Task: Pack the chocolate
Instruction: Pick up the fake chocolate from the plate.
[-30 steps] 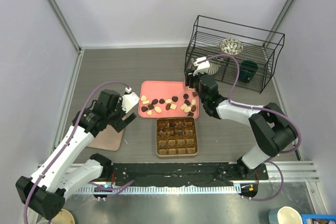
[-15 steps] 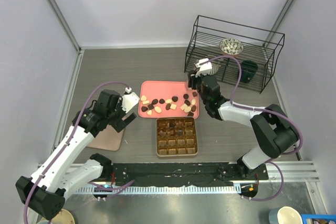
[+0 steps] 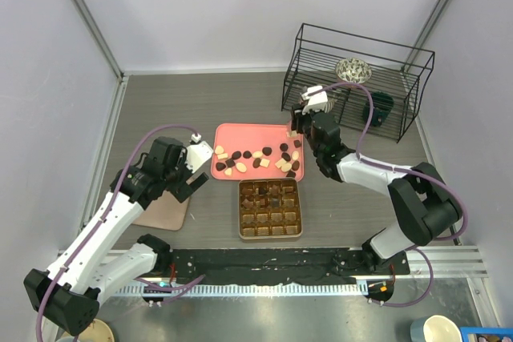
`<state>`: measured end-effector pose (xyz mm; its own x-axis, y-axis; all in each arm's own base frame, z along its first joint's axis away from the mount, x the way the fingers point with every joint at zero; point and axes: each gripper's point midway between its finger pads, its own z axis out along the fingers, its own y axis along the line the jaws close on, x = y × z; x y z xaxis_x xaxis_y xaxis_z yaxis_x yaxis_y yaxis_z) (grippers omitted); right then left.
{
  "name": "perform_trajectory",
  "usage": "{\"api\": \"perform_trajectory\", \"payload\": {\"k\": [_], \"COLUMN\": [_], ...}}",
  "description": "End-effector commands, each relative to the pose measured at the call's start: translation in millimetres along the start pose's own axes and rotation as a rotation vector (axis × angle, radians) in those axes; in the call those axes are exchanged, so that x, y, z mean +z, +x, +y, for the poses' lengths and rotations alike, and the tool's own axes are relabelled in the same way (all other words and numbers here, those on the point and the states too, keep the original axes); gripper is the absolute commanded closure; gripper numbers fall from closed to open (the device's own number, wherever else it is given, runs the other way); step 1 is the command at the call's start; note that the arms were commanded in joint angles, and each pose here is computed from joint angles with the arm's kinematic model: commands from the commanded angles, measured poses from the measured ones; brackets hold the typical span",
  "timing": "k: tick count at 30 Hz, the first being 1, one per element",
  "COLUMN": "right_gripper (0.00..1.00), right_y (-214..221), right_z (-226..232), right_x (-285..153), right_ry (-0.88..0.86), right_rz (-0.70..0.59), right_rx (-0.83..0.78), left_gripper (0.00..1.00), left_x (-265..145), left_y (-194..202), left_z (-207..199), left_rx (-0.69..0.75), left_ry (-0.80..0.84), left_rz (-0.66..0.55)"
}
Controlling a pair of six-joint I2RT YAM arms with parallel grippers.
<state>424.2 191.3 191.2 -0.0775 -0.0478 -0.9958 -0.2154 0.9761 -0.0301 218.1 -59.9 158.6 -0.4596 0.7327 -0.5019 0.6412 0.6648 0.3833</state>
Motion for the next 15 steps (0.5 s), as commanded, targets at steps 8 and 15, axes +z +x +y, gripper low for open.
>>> {"api": "perform_trajectory", "payload": {"k": [8, 15], "right_gripper": [0.51, 0.51], "right_y": [-23.1, -19.7], "right_z": [5.7, 6.8], "right_x": [11.1, 11.6], "right_ry": [-0.013, -0.016], "right_rz": [-0.07, -0.064], "right_rx": [0.074, 0.08], "left_gripper": [0.0, 0.0], "left_x": [-8.5, -8.1], "left_y": [-11.5, -11.5], "left_z": [6.4, 6.1], "left_rx": [-0.006, -0.006], "left_ry": [-0.014, -0.012], "left_rz": [-0.044, -0.043]}}
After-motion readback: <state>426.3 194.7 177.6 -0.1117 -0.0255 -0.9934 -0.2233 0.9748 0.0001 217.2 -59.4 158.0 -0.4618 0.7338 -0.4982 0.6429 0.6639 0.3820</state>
